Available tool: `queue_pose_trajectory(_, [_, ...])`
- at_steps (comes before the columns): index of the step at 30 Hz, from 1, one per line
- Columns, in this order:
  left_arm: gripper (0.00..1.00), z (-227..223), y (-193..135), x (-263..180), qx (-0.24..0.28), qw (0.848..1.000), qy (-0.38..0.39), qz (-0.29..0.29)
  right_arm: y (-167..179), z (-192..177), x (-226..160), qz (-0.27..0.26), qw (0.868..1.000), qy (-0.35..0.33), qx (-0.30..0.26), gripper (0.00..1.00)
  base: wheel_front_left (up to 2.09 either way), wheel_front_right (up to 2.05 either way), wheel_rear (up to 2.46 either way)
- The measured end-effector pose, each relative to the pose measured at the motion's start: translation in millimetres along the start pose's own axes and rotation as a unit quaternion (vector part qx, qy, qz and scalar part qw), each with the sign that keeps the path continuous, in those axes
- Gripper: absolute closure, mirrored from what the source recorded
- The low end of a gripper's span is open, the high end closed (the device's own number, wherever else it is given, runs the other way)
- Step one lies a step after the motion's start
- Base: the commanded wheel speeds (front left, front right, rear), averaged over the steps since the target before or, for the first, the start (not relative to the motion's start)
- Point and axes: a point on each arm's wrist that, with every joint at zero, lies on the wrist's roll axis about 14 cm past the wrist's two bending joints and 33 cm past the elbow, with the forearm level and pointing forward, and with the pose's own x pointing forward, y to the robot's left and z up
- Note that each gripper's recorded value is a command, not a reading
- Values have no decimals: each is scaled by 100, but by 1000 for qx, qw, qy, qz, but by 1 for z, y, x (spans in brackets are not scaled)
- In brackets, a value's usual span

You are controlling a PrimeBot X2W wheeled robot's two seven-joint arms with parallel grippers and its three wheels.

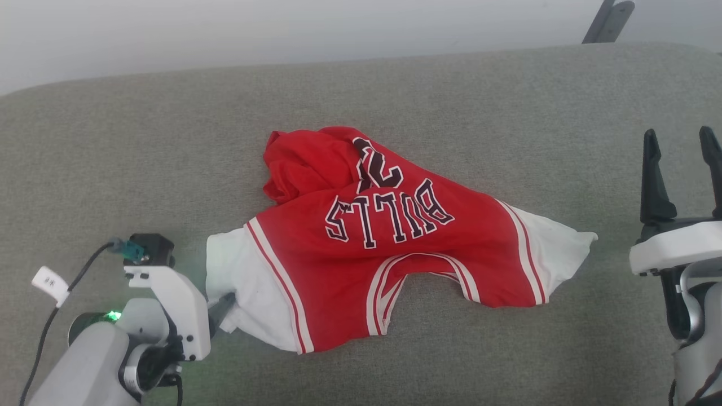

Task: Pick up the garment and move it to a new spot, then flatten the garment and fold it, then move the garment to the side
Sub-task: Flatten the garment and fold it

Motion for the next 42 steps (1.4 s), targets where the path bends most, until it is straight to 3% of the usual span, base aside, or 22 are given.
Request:
queue_pose_trajectory(1, [47, -2, -2, 2, -6, 1000, 12, -2, -1, -2, -1, -2, 1000, 2, 0, 0, 0, 0, 0])
queue_pose_trajectory(2, [69, -3, -3, 3, -8, 1000, 22, -3, -1, -5, -2, -3, 1000, 6, -1, 0, 0, 0, 0])
queue_pose_trajectory(3, [100, -4, -5, 4, -9, 999, 30, -5, -2, -6, -2, -3, 1000, 9, -4, 0, 0, 0, 0])
queue_pose_trajectory(9, [100, -12, -20, 7, 4, 998, 63, -29, -5, -8, -3, -7, 1000, 9, -6, 0, 0, 0, 0])
queue_pose_trajectory(14, [100, -10, -15, 1, 34, 997, 68, -17, -6, -6, -4, -8, 1000, 7, -6, 0, 0, 0, 0])
queue_pose_trajectory(17, [100, -9, 9, -10, 65, 995, 70, 20, -8, -5, -5, -9, 1000, 7, -9, 0, 0, 0, 0])
queue_pose_trajectory(24, [100, 15, 77, -39, 84, 988, 52, 118, -12, -12, -7, -14, 1000, 18, -11, 0, 0, 0, 0])
queue_pose_trajectory(29, [100, 29, 100, -48, 84, 984, 45, 151, -14, -19, -9, -17, 999, 28, -11, 0, 0, 0, 0])
queue_pose_trajectory(34, [100, 23, 102, -44, 56, 986, 49, 151, -12, -25, -10, -16, 999, 35, -8, 0, 0, 0, 0])
queue_pose_trajectory(35, [93, 21, 100, -42, 52, 986, 49, 148, -11, -25, -10, -14, 999, 36, -7, 0, 0, 0, 0])
queue_pose_trajectory(36, [72, 20, 100, -42, 52, 987, 49, 147, -10, -26, -10, -13, 999, 37, -6, 0, 0, 0, 0])
queue_pose_trajectory(37, [14, 20, 100, -42, 49, 987, 48, 148, -9, -27, -10, -11, 999, 39, -6, 0, 0, 0, 0])
queue_pose_trajectory(38, [0, 19, 100, -42, 41, 987, 47, 147, -9, -28, -10, -10, 999, 40, -5, 0, 0, 0, 0])
queue_pose_trajectory(42, [0, 20, 99, -46, 35, 988, 44, 145, -5, -28, -9, -3, 999, 40, -3, 0, 0, 0, 0])
